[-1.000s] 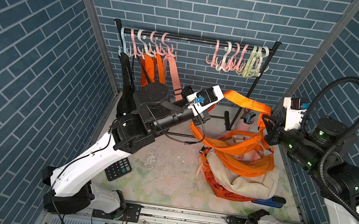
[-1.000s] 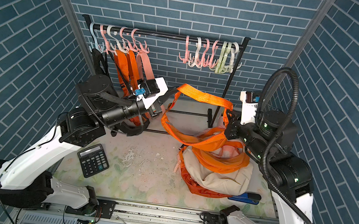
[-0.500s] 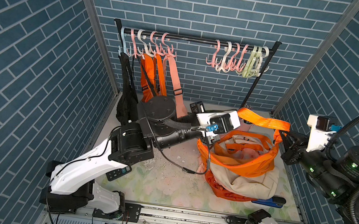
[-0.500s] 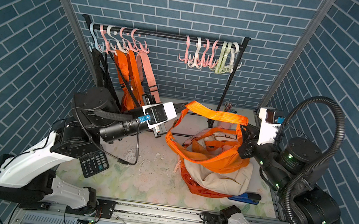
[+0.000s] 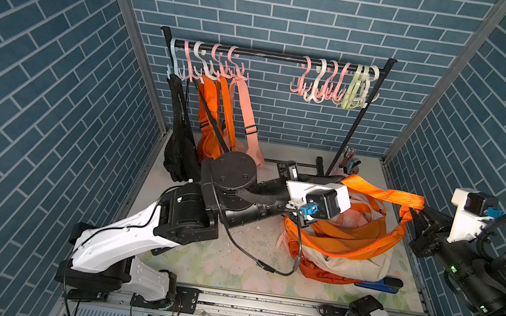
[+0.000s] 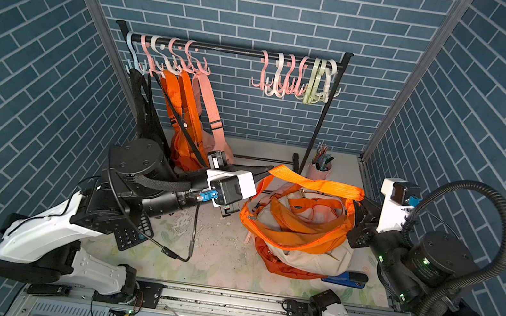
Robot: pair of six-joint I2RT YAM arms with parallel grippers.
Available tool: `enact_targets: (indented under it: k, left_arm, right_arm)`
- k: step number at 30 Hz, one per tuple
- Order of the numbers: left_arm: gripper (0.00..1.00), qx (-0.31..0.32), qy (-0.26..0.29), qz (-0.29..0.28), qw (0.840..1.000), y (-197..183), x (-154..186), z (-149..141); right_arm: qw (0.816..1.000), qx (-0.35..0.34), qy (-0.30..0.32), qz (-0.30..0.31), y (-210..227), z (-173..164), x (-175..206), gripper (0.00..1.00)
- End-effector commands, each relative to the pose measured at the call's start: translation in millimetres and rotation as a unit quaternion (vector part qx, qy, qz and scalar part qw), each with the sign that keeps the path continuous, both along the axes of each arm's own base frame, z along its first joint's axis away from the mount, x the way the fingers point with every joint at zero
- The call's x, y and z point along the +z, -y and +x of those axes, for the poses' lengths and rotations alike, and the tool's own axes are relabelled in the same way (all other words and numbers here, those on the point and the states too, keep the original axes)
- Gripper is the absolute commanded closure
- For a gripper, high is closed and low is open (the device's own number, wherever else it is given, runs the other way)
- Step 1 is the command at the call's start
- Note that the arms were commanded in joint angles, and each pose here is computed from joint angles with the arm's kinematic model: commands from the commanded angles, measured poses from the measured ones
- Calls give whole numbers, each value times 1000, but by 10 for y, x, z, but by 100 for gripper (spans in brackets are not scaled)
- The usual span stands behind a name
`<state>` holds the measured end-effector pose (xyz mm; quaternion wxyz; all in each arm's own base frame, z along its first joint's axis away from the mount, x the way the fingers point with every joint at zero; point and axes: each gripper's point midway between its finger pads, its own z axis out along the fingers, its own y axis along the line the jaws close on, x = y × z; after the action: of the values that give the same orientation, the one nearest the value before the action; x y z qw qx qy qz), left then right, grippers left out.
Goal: Take the bag off the hook
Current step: Place the bag inside the bag.
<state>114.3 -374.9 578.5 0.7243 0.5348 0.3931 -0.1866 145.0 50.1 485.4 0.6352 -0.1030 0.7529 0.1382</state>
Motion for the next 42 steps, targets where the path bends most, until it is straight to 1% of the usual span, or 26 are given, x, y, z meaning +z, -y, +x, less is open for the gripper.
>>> enact_targets:
  k: [1,3,6,10,14,19,23,26,29,34,37,42]
  left_arm:
    - [100,-21,-8,-32,999,-20,138,-95]
    - [100,-17,-8,-29,999,4,124,-76]
    - [100,-9,-10,-16,1000,77,14,-34]
    - [100,-5,-14,-12,1000,181,-160,17]
    - [100,9,-24,-3,1000,251,-285,176]
    - [100,30,-51,0,998,288,-421,512]
    - [100,54,-67,18,996,384,-648,835]
    - [100,59,-80,28,995,479,-804,1020]
    - [100,60,-97,26,993,536,-907,1190]
    - [100,70,-109,24,991,589,-1078,1483]
    - [100,76,-122,26,989,601,-1196,1666]
    - [100,79,-132,32,988,645,-1360,1861]
  right_arm:
    - [999,-33,-5,3,143,-37,-64,100]
    - [999,-34,-11,0,147,-35,-104,100]
    - [999,-41,-22,-10,146,16,-210,100]
    - [997,-65,-33,-31,193,109,-367,100]
    - [992,-105,-42,-55,286,225,-496,100]
    - [984,-148,-65,-80,333,429,-737,100]
    - [976,-181,-80,-91,370,571,-878,100]
    - [969,-205,-89,-102,408,652,-948,100]
    - [965,-220,-92,-107,421,718,-993,100]
    - [961,-234,-97,-114,425,847,-1103,100]
    - [959,-235,-114,-106,411,940,-1202,100]
    - [955,-244,-139,-92,452,1080,-1362,100]
